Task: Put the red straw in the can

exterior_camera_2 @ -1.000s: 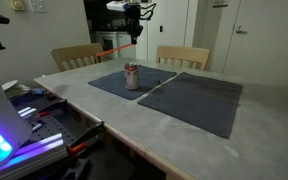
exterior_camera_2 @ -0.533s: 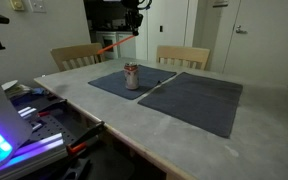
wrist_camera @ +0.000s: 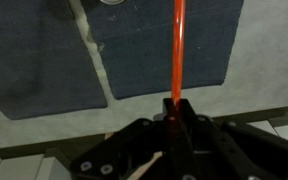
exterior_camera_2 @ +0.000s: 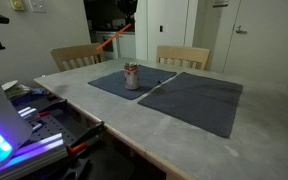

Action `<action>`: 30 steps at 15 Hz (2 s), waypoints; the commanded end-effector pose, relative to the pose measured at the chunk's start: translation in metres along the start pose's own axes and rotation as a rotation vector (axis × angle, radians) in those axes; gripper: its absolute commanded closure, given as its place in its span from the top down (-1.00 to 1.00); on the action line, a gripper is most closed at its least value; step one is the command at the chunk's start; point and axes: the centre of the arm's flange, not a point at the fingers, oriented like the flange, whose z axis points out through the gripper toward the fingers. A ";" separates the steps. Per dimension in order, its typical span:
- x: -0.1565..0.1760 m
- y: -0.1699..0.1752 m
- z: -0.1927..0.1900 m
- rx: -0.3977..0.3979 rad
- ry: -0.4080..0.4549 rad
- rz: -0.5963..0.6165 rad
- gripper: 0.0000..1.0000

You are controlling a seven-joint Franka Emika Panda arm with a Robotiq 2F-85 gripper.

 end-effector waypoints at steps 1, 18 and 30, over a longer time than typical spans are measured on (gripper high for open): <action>-0.035 -0.008 -0.007 -0.017 0.100 0.016 -0.96; -0.068 0.024 -0.030 -0.079 0.530 0.056 -0.96; -0.066 0.028 0.005 -0.141 0.552 0.141 -0.96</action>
